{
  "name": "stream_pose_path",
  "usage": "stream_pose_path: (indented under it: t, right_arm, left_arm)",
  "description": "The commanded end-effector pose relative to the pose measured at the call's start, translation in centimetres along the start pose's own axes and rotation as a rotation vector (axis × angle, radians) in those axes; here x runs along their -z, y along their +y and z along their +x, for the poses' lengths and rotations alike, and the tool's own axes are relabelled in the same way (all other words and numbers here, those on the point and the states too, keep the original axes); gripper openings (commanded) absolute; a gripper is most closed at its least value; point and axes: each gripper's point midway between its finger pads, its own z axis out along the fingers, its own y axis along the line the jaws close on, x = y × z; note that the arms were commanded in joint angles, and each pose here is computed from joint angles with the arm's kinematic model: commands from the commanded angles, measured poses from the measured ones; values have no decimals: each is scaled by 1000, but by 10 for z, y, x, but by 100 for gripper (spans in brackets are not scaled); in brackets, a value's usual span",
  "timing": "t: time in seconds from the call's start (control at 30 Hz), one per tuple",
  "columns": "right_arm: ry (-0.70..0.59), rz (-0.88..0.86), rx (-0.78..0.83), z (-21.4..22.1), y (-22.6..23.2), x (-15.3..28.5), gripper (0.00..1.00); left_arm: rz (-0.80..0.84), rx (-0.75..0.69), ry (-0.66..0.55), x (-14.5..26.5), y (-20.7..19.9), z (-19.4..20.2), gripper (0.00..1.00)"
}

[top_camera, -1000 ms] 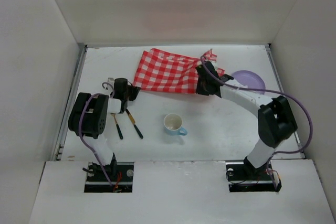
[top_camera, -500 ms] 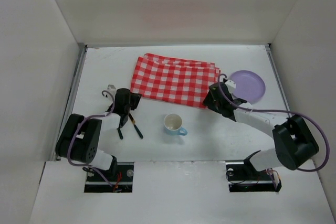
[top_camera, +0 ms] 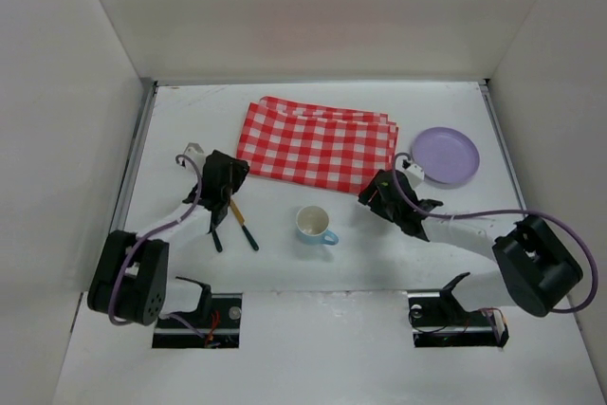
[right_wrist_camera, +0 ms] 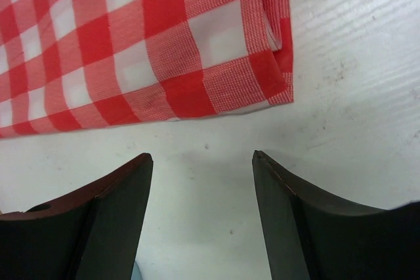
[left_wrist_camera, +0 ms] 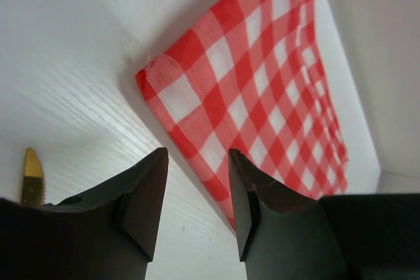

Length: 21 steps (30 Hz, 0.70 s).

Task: Set the dinner table for one person

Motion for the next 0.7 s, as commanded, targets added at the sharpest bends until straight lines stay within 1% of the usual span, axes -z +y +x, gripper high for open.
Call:
stream_pose_path:
  t: [0.0,0.07,0.13,0.27,0.3,0.33,0.4,0.43,0.53,0.6,0.67]
  right_arm:
    - [-55,-96,-128,-10,28,-4,68]
    - [-59,-86,-136,-7,25,-10,69]
    - [-58,-69,-153,-6,22,-15,71]
    - [-88,-49,-188,-18,22,-25,69]
    - [-94,-48,-195,-20,23,-28,66]
    - [-102,-50,-198,-24,25,-31,60]
    - [-114,-53,-220,-31,27,-36,46]
    - [-122,-56,-231,-36,28,-38,40]
    - [-139,-49,-250,-47,28,-45,23]
    - [-146,-42,-252,-52,28,-49,14]
    - [-139,-41,-246,-55,25,-51,9]
  left_arm:
    - [-86,-69,-7,-14,17,-3,39]
    - [-130,-56,-8,-23,33,-3,39]
    - [-146,-50,-14,-32,40,-3,39]
    - [-138,-35,23,-46,39,5,39]
    - [-135,-33,30,-49,39,7,39]
    - [-138,-28,38,-51,40,10,38]
    - [-142,-14,36,-53,43,12,31]
    - [-144,-14,32,-54,44,12,28]
    - [-142,-13,41,-57,45,15,17]
    - [-137,-5,59,-55,48,19,9]
    - [-117,1,67,-50,46,22,6]
